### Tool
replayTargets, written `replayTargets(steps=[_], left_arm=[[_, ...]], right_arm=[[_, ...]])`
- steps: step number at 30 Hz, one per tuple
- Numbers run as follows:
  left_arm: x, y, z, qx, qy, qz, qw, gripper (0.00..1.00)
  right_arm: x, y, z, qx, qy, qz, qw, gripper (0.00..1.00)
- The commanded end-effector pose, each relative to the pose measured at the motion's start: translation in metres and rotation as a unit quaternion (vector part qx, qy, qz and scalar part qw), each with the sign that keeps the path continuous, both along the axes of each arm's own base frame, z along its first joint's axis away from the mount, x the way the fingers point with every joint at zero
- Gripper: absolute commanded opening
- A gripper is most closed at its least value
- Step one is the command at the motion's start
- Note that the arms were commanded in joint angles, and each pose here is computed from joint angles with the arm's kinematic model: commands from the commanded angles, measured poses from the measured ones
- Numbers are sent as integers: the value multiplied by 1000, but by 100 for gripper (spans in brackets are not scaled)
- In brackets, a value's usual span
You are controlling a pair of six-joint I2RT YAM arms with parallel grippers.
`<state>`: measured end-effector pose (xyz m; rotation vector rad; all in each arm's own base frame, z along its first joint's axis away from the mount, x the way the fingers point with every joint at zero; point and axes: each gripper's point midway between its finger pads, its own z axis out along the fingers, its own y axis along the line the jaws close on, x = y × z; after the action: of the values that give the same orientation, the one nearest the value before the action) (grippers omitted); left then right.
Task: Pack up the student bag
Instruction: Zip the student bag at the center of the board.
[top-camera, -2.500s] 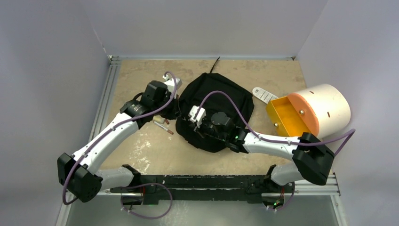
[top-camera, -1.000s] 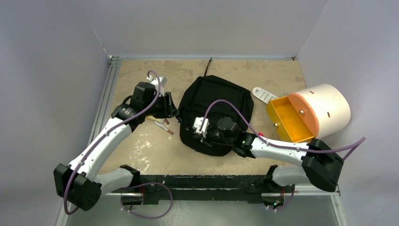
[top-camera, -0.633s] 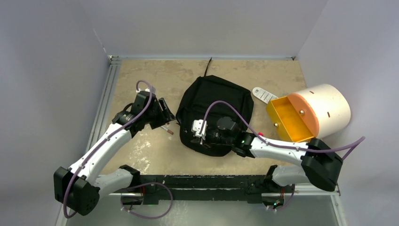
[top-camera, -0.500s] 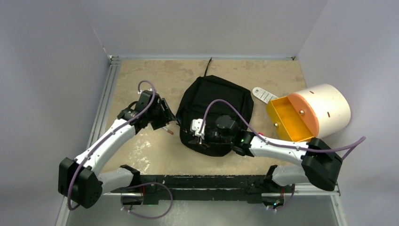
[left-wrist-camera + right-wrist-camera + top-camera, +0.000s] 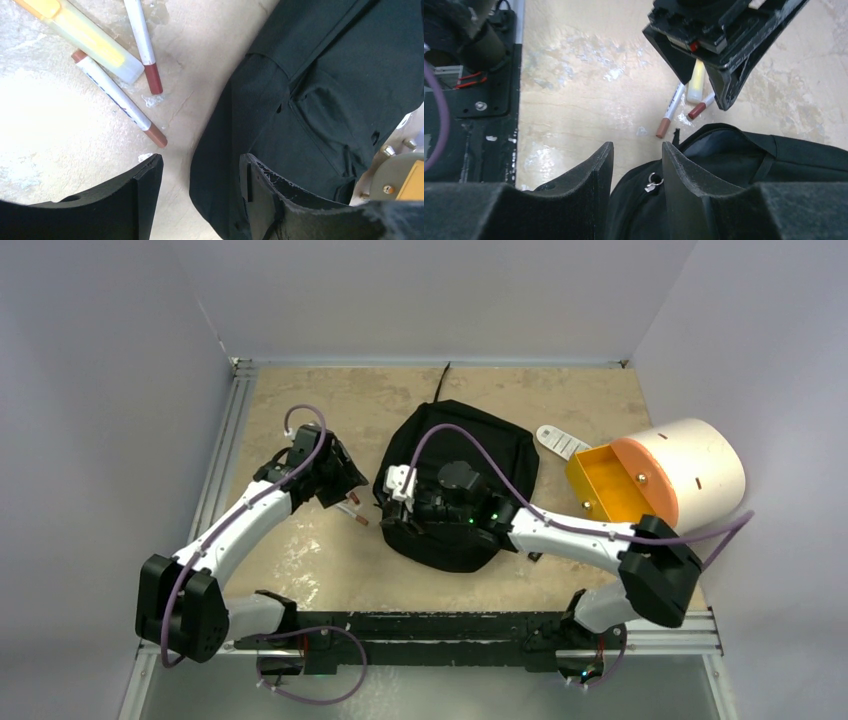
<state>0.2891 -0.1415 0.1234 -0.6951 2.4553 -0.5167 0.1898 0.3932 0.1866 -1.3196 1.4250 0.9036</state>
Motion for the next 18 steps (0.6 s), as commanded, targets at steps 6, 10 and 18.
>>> replayTargets(steps=[6,10,18], left_arm=[[21,3,23,-29,-41,8,999,57],[16,6,20,-33,-40,9,999,57],[10,8,16,-39,-38,7,998,57]], right_arm=[[39,19,-4,-25,7,-26,999,45],[52,21,-8,-34,6,-42,998,45],[53,22,-23,-57,16,-29,998,43]])
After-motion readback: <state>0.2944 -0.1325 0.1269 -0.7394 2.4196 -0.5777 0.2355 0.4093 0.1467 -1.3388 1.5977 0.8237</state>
